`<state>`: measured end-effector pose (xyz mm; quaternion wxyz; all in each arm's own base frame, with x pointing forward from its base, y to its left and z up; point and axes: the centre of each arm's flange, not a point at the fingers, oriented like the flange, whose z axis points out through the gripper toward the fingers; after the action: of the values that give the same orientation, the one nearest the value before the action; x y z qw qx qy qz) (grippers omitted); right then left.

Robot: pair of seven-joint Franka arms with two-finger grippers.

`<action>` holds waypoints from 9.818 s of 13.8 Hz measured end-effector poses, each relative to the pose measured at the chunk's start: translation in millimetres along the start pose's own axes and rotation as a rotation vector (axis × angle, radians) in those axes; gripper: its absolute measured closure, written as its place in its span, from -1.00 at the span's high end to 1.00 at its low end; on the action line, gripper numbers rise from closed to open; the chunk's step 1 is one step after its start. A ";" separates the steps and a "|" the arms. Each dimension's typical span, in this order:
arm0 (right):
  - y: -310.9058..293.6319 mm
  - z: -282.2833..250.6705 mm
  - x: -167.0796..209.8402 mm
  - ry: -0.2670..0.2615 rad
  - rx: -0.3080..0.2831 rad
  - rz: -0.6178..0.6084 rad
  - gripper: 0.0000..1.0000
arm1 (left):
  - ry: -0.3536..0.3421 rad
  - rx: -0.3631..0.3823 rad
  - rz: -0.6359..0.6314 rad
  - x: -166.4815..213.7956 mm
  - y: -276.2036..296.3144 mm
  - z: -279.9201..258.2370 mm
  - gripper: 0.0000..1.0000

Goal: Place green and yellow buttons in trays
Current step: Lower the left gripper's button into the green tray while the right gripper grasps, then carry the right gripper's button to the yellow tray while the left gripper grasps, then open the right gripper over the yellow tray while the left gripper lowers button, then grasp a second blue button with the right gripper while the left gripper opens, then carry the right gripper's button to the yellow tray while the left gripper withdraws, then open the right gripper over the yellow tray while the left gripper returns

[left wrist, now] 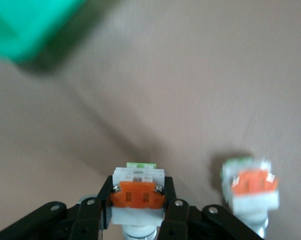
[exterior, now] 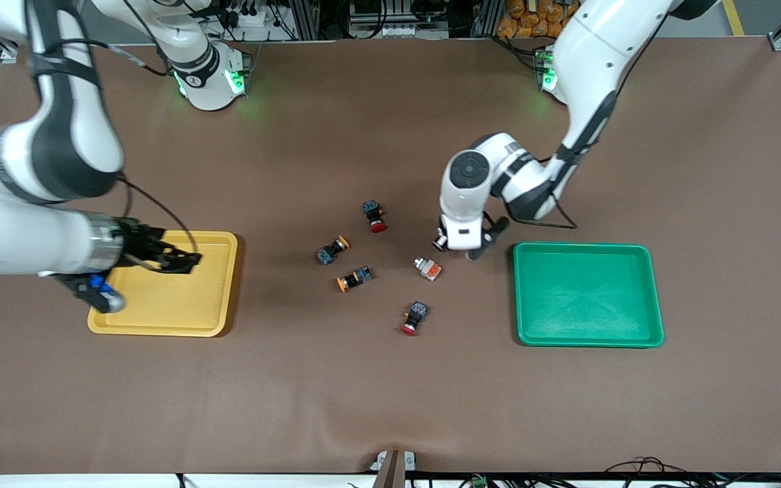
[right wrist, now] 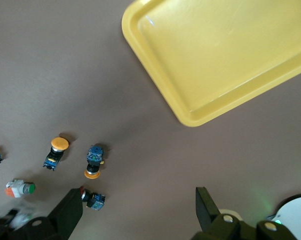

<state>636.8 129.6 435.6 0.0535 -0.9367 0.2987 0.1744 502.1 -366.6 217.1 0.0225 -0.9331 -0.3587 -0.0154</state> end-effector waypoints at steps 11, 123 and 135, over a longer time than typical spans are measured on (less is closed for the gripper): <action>-106.4 214.3 -86.9 0.117 0.049 0.157 1.00 | 0.043 0.088 0.335 300.1 -156.6 -3.6 -0.17; 103.2 192.4 149.2 0.108 -0.135 -0.341 -0.35 | 0.091 0.030 0.660 232.0 -122.3 -388.3 1.00; 28.2 -12.0 100.8 0.200 0.029 -0.463 1.00 | -0.031 -0.003 0.633 246.8 -237.9 -414.0 1.00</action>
<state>700.7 49.7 410.7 0.0756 -0.9919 0.0824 0.0596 520.6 -47.1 648.9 0.0192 -0.9985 -0.0508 0.0061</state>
